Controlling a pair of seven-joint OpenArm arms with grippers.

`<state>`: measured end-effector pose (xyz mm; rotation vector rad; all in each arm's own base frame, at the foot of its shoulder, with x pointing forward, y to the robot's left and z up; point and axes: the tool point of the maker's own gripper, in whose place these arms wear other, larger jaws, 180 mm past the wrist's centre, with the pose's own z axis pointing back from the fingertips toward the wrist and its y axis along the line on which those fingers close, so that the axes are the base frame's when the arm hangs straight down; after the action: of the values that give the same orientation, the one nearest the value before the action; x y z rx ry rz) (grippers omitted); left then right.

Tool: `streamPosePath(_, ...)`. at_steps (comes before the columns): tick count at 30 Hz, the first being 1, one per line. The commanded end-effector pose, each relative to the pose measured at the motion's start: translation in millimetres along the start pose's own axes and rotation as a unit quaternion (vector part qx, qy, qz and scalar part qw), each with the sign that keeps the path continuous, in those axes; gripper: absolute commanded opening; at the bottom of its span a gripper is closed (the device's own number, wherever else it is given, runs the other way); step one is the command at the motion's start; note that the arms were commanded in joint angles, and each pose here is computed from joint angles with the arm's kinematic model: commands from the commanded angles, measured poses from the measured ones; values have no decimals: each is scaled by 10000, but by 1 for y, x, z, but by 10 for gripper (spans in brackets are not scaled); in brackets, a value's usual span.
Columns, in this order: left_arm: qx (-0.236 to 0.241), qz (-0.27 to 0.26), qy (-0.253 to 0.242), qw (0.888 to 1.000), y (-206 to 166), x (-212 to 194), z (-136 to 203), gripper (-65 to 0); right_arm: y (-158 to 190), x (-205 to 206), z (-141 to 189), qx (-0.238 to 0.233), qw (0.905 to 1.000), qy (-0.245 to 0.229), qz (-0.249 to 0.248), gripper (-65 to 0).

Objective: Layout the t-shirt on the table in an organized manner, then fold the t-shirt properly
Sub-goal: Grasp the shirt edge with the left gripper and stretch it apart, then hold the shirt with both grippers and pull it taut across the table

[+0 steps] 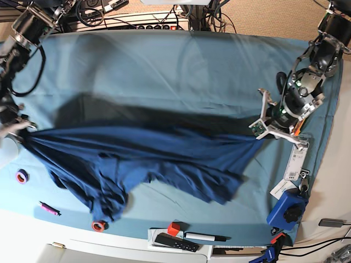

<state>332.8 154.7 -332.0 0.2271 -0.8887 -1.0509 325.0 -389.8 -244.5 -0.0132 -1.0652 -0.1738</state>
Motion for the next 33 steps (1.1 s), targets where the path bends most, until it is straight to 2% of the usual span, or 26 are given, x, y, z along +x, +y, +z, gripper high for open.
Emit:
streamPosePath(1, 231, -83, -15, 9997, 17, 1, 5, -650, -9, 20, 10, -87, 9994, -310, 92, -650)
streamPosePath(6, 180, -107, 170, 9996, 15, -9, 8, -650, -20, -1, 22, -83, 9998, -100, -126, -650)
streamPosePath(13, -185, -85, 385, 9990, -14, -23, 13, -650, -20, -28, 27, -57, 9996, 244, -140, -650)
streamPosePath(18, -437, -92, 500, 9978, -38, -30, 20, -650, -10, -37, 28, 211, 9980, 513, -294, -650)
streamPosePath(22, -569, -115, 683, 9960, -52, -35, 29, -650, -4, -43, 29, 376, 9969, 661, -192, -650)
streamPosePath(33, -591, -477, 996, 9921, -74, -41, 51, -650, -2, -51, 30, 428, 9949, 897, -188, -650)
